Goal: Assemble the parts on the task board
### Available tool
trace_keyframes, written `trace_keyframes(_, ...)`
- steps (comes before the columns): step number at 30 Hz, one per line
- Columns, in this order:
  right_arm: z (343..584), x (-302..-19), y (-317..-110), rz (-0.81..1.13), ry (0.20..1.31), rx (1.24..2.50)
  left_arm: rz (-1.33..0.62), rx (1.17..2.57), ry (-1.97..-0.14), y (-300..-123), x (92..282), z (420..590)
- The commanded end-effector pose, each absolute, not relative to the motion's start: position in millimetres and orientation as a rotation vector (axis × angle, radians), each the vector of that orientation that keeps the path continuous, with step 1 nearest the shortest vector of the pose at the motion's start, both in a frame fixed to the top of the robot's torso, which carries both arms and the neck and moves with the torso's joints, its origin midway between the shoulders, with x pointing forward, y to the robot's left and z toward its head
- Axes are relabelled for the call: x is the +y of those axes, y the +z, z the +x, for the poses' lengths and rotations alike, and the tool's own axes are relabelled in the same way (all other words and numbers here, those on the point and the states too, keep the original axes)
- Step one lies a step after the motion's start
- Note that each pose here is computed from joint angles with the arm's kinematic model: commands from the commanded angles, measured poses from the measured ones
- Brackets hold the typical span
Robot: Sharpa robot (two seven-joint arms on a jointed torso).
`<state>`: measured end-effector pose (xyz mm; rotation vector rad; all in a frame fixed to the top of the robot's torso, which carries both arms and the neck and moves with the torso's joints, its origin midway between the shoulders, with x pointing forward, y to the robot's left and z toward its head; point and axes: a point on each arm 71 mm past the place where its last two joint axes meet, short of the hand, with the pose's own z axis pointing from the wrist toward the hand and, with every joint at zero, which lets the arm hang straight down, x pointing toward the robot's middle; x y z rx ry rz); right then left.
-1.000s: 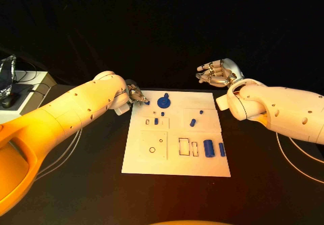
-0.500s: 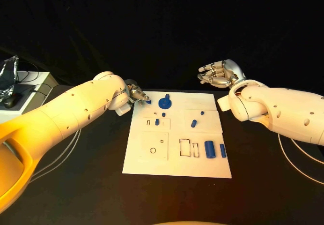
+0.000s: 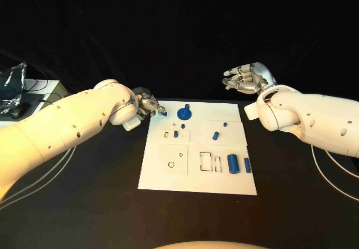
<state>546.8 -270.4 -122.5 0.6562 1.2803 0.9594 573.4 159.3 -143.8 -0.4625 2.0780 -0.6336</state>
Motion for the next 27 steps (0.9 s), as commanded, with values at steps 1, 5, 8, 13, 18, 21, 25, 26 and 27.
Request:
trace_keyframes(1, 546.6, -270.4, -122.9, 0.643, 0.973, 1.291, -0.493, 2.030, -0.639, -145.2, 159.7, 567.2)
trace_keyframes(5, 546.4, -271.2, -123.9, 0.642, 0.972, 1.293, -0.455, 2.002, -0.622, -151.6, 160.4, 557.3)
trace_keyframes(8, 546.3, -271.1, -124.5, 0.641, 0.972, 1.295, -0.427, 1.989, -0.610, -156.0, 159.2, 552.2)
trace_keyframes(13, 546.0, -270.1, -125.4, 0.639, 0.974, 1.298, -0.381, 1.992, -0.590, -166.0, 154.8, 544.3)
trace_keyframes(18, 546.0, -269.0, -126.0, 0.638, 0.976, 1.300, -0.350, 2.016, -0.570, -177.6, 149.9, 540.0)
trace_keyframes(21, 545.9, -268.5, -126.2, 0.637, 0.977, 1.301, -0.337, 2.030, -0.562, -183.7, 147.4, 538.4)
trace_keyframes(25, 545.7, -268.4, -126.4, 0.636, 0.978, 1.301, -0.312, 2.061, -0.552, -192.0, 143.4, 535.9)
trace_keyframes(26, 545.6, -268.4, -126.5, 0.636, 0.978, 1.301, -0.305, 2.070, -0.549, -193.7, 142.4, 535.4)
trace_keyframes(27, 545.6, -268.4, -126.5, 0.636, 0.978, 1.301, -0.299, 2.077, -0.547, -195.1, 141.6, 534.8)
